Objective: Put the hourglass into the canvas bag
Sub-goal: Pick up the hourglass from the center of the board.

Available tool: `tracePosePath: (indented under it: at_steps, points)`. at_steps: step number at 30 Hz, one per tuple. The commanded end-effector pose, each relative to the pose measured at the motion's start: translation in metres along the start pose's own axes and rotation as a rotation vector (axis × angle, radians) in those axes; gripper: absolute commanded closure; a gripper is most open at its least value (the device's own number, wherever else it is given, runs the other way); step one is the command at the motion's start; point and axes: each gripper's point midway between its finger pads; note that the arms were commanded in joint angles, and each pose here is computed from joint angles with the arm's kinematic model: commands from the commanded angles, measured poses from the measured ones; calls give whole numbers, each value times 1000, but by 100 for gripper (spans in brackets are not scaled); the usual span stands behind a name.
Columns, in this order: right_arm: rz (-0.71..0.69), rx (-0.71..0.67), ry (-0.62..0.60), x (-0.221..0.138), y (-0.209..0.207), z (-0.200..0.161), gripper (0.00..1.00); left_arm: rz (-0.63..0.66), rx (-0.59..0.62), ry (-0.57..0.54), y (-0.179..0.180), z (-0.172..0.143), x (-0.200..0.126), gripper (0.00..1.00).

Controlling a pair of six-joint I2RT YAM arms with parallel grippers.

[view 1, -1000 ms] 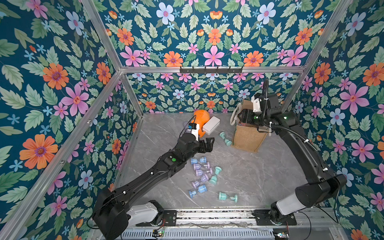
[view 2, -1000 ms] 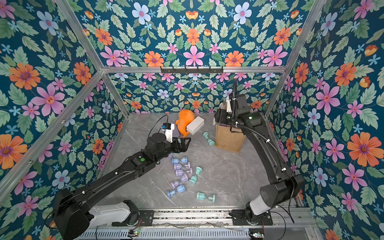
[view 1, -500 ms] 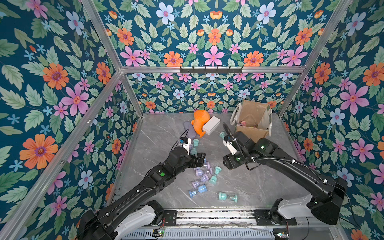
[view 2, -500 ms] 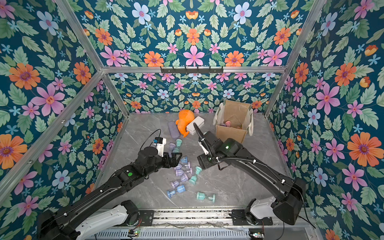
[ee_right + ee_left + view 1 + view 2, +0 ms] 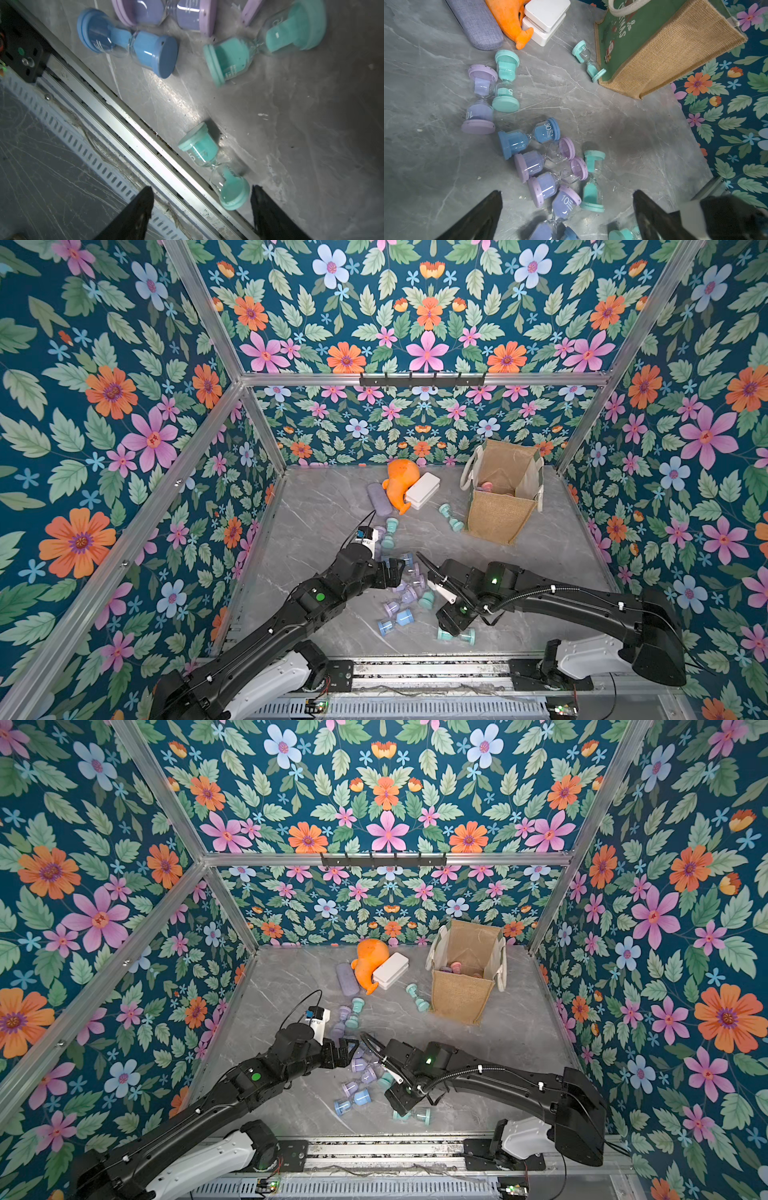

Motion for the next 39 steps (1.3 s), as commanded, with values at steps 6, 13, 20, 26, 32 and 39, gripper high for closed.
tracePosePath:
  at_steps: [6,13,20,26,32,39]
  points:
    - [-18,-63,40,37,14,-4,25,32,-11,-11,9,-3,-4,0]
    - [-43,-83,77,59,12,-9,25,53,-9,-11,12,-3,-5,0]
    - [-115,-103,111,72,2,-11,28,67,-5,-18,14,-2,-6,0]
    - [-174,-113,127,77,-7,-12,32,67,-4,-23,15,-2,-5,0]
    - [-223,-118,162,89,-16,-15,36,69,-3,-21,15,-2,-5,0]
    - [-247,-114,169,95,-18,-13,42,72,1,-19,16,-2,-4,0]
Point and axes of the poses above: each gripper's point midway between its finger pads, its own x axis out along the fingers, its own y axis along the line the jaws close on, z = x × y, and after that the axes turned 5 degrees about x, right-handed
